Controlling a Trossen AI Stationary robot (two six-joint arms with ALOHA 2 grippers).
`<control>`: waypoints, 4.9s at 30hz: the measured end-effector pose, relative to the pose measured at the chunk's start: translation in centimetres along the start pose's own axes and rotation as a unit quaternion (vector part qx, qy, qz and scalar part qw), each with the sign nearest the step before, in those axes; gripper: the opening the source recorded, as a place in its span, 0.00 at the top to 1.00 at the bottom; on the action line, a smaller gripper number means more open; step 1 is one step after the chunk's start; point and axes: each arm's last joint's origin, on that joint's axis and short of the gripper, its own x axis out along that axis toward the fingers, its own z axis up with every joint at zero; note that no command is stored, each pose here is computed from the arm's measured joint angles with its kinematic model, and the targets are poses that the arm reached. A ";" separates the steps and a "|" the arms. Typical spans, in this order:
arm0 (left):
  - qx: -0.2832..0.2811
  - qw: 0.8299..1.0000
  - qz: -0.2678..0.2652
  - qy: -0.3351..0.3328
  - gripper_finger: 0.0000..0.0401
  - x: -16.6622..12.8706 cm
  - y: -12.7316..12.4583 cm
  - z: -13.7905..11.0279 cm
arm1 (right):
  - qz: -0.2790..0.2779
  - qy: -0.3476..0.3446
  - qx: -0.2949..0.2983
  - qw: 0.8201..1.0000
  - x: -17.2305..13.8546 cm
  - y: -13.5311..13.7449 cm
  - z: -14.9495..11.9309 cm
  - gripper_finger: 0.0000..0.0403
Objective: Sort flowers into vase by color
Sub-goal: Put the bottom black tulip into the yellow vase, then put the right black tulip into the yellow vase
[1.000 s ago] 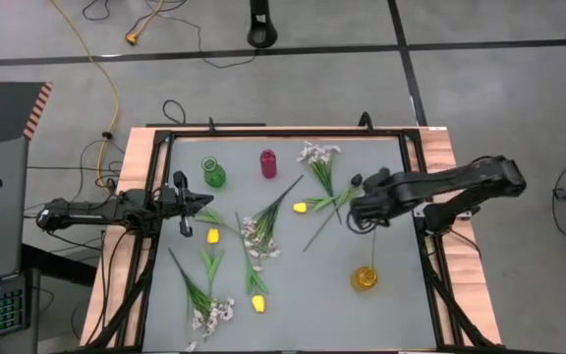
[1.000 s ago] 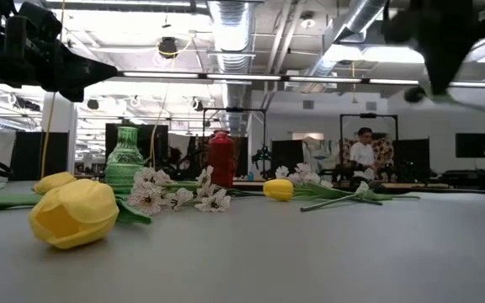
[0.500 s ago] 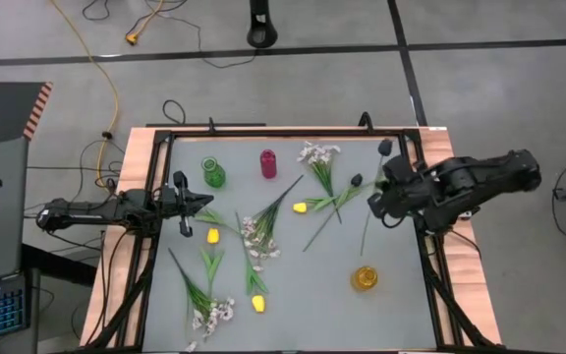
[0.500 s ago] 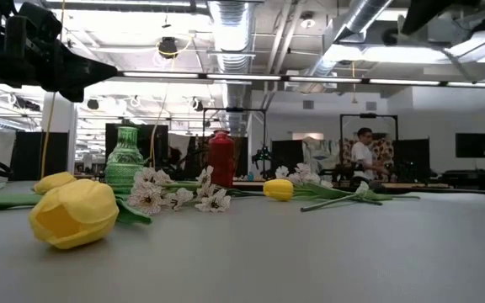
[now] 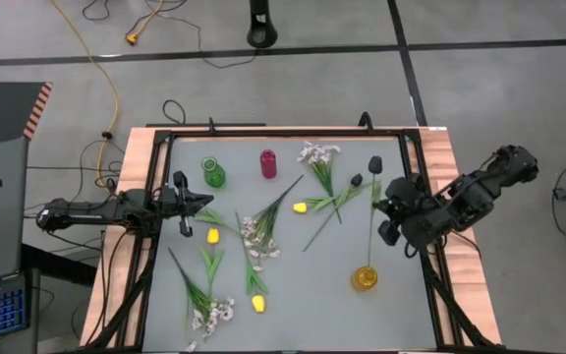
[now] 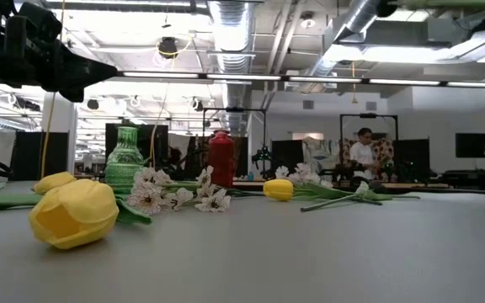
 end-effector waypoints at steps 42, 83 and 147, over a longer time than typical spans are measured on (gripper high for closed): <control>-0.021 1.000 0.001 0.000 1.00 0.0 0.0 0.0 | -0.069 -0.007 -0.155 0.986 3.9 8.1 -5.9 0.92; -0.021 1.000 0.002 0.000 1.00 0.0 0.0 0.0 | -0.049 0.125 -0.158 0.978 4.7 10.4 -7.6 0.69; -0.021 1.000 0.002 0.000 1.00 0.0 0.0 0.0 | 0.045 -0.030 -0.079 0.995 -5.5 -0.4 2.7 0.71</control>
